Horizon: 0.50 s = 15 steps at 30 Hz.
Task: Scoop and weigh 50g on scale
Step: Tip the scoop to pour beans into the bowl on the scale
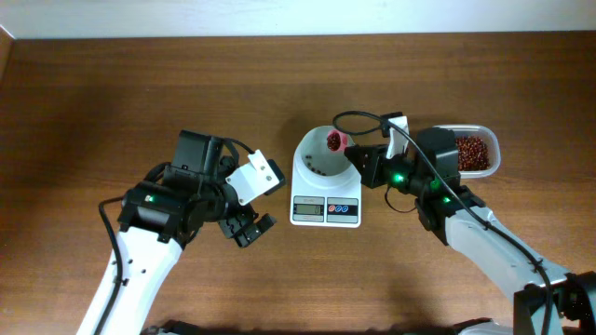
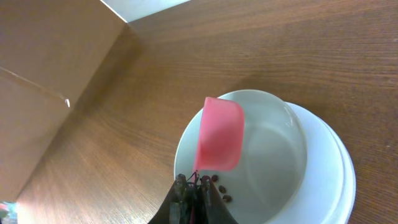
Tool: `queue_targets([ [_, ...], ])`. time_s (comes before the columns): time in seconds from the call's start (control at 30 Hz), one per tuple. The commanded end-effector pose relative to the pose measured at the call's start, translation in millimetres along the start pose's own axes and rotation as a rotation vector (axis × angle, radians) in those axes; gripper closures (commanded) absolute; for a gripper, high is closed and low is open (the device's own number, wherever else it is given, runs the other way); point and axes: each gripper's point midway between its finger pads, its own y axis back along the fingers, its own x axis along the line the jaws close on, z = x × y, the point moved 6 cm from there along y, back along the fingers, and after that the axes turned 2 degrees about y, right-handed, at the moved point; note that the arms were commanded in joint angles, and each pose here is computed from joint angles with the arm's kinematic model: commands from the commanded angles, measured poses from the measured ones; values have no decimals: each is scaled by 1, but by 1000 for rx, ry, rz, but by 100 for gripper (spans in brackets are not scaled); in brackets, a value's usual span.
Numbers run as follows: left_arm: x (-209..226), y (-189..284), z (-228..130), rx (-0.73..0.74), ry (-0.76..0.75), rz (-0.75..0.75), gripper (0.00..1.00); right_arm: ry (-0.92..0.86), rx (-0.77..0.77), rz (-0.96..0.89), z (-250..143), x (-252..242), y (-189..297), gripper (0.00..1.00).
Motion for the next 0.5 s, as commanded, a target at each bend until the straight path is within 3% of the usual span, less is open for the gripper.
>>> queue_targets([
  [0.0,2,8,5,-24,-14,21,1,40,9,-20,-3,-2,-2,96],
  [0.13,2,8,5,-24,-14,21,1,102,-22,112,6,15,-1,96],
  [0.27,2,8,5,-24,-14,21,1,110,39,-58,-9,-8,-1,96],
  [0.47,2,8,5,-24,-14,21,1,117,39,-14,-8,-3,-1,96],
])
